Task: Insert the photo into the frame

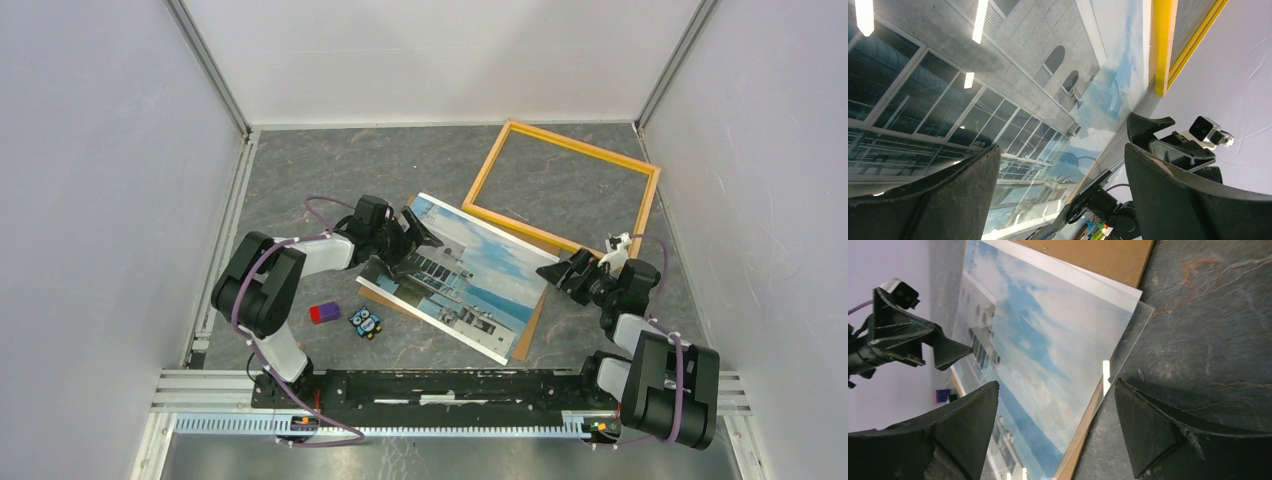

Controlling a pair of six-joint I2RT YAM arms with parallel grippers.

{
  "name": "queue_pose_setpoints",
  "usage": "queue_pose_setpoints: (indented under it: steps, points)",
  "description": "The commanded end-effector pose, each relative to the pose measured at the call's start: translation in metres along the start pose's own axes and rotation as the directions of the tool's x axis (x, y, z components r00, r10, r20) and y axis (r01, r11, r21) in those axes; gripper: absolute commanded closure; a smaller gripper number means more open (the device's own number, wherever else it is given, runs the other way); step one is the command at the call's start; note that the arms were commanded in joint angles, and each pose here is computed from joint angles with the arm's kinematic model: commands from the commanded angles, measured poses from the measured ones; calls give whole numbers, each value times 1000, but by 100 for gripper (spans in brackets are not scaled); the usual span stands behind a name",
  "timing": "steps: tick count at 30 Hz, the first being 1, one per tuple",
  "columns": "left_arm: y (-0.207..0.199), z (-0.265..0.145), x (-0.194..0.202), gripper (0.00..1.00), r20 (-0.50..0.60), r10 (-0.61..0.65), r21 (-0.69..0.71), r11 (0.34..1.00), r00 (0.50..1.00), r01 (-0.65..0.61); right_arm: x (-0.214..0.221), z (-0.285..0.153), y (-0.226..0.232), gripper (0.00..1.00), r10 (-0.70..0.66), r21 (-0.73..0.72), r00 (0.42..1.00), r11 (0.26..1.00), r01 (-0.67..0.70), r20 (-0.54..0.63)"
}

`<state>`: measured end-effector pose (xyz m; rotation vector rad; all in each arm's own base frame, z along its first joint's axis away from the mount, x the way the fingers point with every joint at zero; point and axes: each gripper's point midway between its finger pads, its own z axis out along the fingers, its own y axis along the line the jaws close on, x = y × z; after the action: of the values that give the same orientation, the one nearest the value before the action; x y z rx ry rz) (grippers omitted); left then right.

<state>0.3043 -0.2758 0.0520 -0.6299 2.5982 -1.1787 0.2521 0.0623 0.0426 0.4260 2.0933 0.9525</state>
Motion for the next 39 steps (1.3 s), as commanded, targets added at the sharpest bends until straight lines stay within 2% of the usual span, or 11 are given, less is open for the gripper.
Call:
queue_pose_setpoints:
  steps: [1,15,26,31,39]
  points:
    - [10,8,-1,0,12,-45,-29,999,999,45,19,-1,2,9,123,-24,992,992,-124,-38]
    - [11,10,1,0,5,-28,-45,999,1000,28,0,-9,27,8,103,-97,994,990,-100,24]
    - [6,10,4,0,-9,-18,-32,999,1000,18,-11,-11,45,8,217,-189,971,962,-196,98]
    - [4,10,4,0,-10,-16,-27,1000,1000,16,-8,-12,41,8,263,-186,957,953,-238,124]
    - [-4,17,14,0,-64,2,2,1000,998,-2,-26,-1,25,9,189,-99,969,980,-175,159]
